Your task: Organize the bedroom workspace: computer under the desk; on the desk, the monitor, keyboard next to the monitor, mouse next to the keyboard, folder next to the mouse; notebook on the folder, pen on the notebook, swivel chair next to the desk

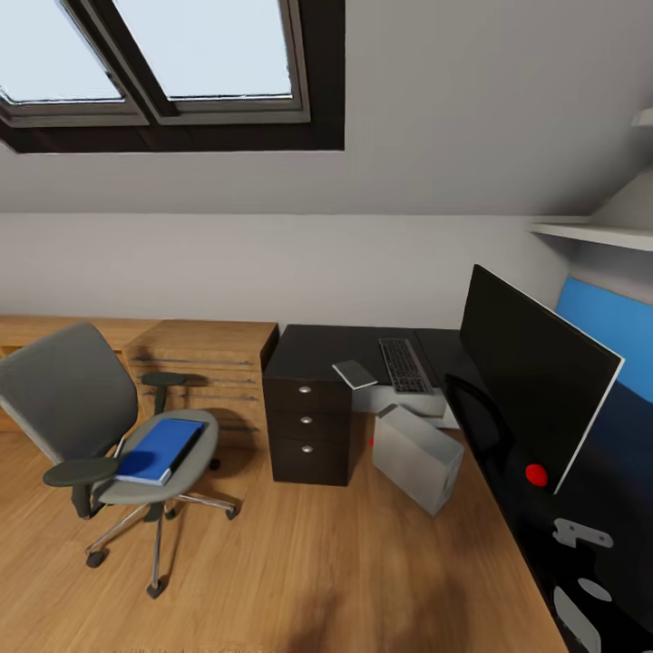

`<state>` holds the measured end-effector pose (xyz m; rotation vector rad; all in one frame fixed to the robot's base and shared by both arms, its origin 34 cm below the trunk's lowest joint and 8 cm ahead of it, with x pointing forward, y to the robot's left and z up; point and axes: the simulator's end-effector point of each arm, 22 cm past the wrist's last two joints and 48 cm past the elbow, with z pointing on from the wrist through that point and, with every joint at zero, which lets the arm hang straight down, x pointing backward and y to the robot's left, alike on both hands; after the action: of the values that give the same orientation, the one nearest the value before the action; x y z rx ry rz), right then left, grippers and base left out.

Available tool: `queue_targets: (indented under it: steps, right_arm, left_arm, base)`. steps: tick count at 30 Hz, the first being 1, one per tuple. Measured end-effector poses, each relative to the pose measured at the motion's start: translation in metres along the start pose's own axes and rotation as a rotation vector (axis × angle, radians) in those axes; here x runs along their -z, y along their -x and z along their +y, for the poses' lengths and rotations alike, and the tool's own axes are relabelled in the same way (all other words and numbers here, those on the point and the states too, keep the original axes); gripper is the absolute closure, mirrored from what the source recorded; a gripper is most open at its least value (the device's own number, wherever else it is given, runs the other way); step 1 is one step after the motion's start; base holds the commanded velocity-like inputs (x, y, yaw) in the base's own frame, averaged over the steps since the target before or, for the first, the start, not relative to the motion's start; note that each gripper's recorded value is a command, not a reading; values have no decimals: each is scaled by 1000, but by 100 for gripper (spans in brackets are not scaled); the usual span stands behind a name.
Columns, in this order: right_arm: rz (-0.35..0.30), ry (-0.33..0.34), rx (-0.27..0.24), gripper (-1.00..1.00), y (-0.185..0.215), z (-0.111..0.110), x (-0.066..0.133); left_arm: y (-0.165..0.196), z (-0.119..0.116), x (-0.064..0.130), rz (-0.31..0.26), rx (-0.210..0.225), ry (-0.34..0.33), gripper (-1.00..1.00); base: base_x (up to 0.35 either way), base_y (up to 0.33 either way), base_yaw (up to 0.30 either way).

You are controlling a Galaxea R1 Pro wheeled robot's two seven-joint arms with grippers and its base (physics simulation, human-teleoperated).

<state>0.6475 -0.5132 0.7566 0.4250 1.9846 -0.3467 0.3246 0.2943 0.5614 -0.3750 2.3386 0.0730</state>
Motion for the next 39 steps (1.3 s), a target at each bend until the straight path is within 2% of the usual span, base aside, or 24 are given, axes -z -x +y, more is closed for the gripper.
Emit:
queue_targets:
  steps: [11,17,23,25,27,32,39]
  right_arm:
    - [1,2,1,100,-5,3,0]
    - [15,23,-10,100,-14,21,2]
    - [35,82,-29,100,-30,69,12]
    - [42,128,-13,100,-37,100,19]
    - [44,151,-2,100,-40,116,23]
    - [59,231,15,100,-53,174,43]
    - [65,262,1,100,-39,210,50]
  left_arm:
    - [-4,1,1,10,-2,2,-100]
    - [-5,1,1,13,-2,3,-100]
    - [-5,1,1,13,-2,3,-100]
    - [-5,1,1,14,-2,3,-100]
    - [-5,2,1,14,-2,3,-100]
    - [-5,2,1,14,-3,3,-100]
    - [-5,1,1,13,-2,4,-100]
  base:
    - [0,0,230]
    - [0,8,78]
    - [0,172,12]
    - [0,129,2]
    - [0,75,1]
    - [0,26,0]
    - [0,4,0]
